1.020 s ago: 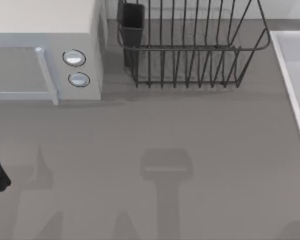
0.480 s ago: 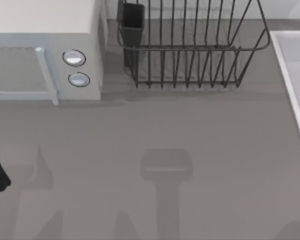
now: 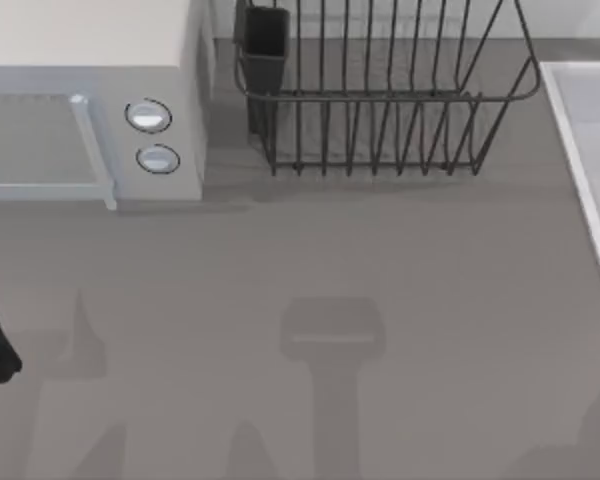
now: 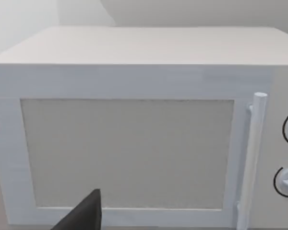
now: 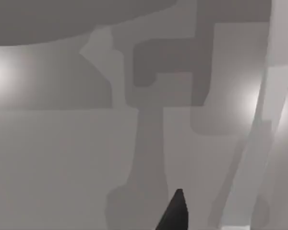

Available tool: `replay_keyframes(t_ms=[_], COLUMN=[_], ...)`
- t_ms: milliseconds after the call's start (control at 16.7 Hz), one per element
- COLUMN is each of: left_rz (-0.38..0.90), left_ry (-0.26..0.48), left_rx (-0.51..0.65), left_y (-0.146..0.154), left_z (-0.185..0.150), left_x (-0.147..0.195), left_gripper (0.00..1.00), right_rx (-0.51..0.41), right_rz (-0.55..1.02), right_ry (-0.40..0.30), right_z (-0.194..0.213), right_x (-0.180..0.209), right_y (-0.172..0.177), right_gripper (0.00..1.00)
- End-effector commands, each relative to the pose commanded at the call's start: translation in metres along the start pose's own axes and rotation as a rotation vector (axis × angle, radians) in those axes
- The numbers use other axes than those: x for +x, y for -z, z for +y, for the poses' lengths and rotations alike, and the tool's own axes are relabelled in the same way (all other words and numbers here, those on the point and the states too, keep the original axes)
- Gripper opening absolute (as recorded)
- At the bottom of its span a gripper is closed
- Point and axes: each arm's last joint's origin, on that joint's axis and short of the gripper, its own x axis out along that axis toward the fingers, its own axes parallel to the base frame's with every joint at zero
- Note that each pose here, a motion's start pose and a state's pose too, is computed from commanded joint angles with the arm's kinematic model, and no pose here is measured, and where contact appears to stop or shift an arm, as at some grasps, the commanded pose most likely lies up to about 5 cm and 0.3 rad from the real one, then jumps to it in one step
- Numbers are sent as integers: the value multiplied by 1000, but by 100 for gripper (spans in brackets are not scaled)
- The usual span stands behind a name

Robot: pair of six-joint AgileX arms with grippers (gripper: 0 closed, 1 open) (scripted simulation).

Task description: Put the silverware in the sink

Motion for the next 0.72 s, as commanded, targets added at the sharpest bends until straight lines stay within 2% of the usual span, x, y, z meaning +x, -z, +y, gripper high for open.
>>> replay_keyframes(t_ms=[120, 300, 720], left_rz=[0, 0, 0], left_ry=[0, 0, 0], left_rx=[0, 0, 0], left_y=[0, 0, 0], left_z=[0, 0, 0], left_x=[0, 0, 0], left_gripper=[100, 100, 100], right_rx=[2, 9, 7], right_rz=[1, -1, 1], right_ry=[-11, 12, 1], right_z=[1, 3, -3], right_x=[-23, -49, -52], right_y=[0, 0, -3], right_gripper=[0, 0, 0])
